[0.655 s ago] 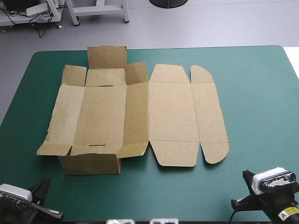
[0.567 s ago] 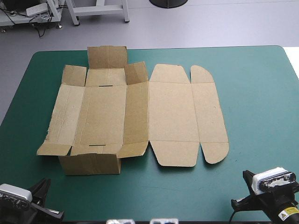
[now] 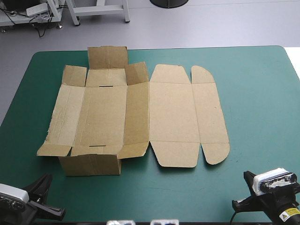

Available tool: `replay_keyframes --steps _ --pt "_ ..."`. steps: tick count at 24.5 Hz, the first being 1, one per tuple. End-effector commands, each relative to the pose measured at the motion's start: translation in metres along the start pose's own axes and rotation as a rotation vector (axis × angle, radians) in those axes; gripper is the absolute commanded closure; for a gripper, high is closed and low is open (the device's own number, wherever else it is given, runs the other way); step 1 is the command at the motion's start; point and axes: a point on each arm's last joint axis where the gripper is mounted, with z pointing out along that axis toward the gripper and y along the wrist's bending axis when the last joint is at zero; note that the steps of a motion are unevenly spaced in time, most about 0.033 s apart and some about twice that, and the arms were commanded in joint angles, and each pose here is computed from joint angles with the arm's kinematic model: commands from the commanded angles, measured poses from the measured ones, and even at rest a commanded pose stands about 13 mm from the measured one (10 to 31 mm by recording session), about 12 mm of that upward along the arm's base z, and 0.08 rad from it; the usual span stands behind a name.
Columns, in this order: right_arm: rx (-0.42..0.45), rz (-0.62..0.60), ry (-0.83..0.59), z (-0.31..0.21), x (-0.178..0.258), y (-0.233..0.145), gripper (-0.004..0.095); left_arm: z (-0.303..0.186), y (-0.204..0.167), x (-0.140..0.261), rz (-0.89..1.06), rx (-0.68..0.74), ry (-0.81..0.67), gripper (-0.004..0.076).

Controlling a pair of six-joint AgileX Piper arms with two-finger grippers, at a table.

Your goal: Fold the box

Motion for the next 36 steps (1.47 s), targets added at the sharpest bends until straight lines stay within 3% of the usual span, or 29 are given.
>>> replay_keyframes --steps 1,5,10,16,20,26,32,36 --pt "0.009 0.011 -0.075 -0.003 -0.012 -0.001 0.0926 -0.004 0.0 -0.027 -0.059 0.022 -0.165 0.0684" --pt "0.009 0.011 -0.075 -0.003 -0.012 -0.001 0.0926 0.015 0.009 -0.075 -0.001 -0.008 -0.164 0.0733" --pt "0.013 0.012 -0.085 -0.003 -0.013 -0.001 0.0925 0.071 0.033 -0.163 0.246 -0.156 -0.128 0.0734" --pt "0.017 0.009 -0.086 -0.003 -0.013 -0.001 0.0926 0.159 0.059 -0.206 0.332 -0.328 0.117 0.0734" --pt "0.02 0.005 -0.085 -0.003 -0.013 -0.002 0.0926 0.194 0.076 -0.209 0.368 -0.417 0.246 0.0733" --pt "0.031 -0.006 -0.08 -0.003 -0.013 -0.003 0.0926 0.221 0.13 -0.194 0.174 -0.482 0.378 0.0706" --pt "0.037 -0.011 -0.078 -0.003 -0.012 -0.003 0.0925 0.216 0.194 -0.152 -0.179 -0.392 0.477 0.0708" --pt "0.037 -0.011 -0.078 -0.003 -0.012 -0.003 0.0926 0.216 0.229 -0.115 -0.464 -0.254 0.51 0.0708"
